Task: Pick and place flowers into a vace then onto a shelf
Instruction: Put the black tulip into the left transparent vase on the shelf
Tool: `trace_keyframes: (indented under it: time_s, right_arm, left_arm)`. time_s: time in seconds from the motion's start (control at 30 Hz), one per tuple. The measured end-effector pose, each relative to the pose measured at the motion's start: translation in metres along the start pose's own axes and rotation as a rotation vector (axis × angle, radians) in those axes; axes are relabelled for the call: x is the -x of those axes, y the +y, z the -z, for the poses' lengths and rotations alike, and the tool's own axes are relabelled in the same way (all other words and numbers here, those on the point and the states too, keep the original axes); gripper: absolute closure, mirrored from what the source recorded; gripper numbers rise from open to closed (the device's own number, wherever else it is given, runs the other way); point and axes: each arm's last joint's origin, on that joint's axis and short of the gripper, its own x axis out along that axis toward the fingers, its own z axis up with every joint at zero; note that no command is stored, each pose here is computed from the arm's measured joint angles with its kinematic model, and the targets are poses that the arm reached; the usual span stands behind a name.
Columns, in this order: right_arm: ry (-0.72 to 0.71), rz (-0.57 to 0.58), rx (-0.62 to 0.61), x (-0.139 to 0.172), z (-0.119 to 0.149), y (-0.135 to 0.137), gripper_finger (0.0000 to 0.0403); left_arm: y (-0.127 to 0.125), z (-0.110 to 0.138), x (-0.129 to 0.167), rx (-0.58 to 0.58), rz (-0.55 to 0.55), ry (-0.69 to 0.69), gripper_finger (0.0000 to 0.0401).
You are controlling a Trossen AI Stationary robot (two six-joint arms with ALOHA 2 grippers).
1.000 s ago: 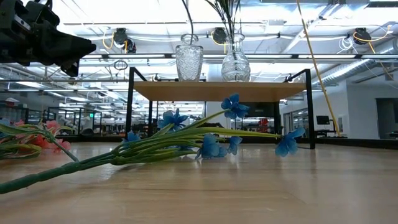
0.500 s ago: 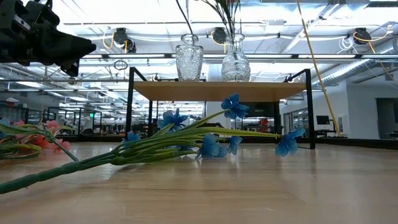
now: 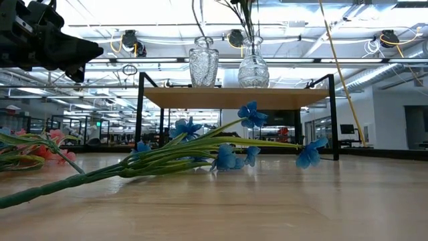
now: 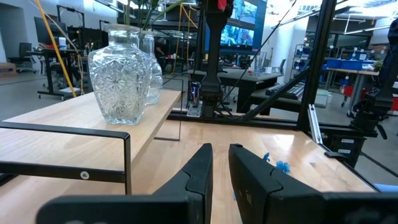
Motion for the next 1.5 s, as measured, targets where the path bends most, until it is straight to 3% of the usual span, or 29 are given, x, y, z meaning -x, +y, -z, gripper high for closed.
trace_keyframes:
  time_s: [0.5, 0.83, 1.1, 1.3, 1.5]
  right_arm:
    - [0.123, 0.060, -0.088, 0.000, 0.012, -0.003, 0.0300]
    - [0.107, 0.012, 0.016, 0.004, 0.008, 0.011, 0.0304]
    - [0.058, 0.004, 0.021, 0.007, 0.001, 0.020, 0.0305]
    - [0.118, 0.134, 0.039, 0.010, 0.003, 0.024, 0.0305]
    - [0.188, 0.127, 0.041, 0.012, 0.010, 0.026, 0.0300]
  left_arm:
    - [0.000, 0.000, 0.000, 0.000, 0.000, 0.001, 0.0343]
    - [0.000, 0.000, 0.000, 0.000, 0.000, 0.000, 0.0343]
    - [0.000, 0.000, 0.000, 0.000, 0.000, 0.001, 0.0343]
    - [0.000, 0.000, 0.000, 0.000, 0.000, 0.000, 0.0343]
    - [0.000, 0.000, 0.000, 0.000, 0.000, 0.001, 0.0343]
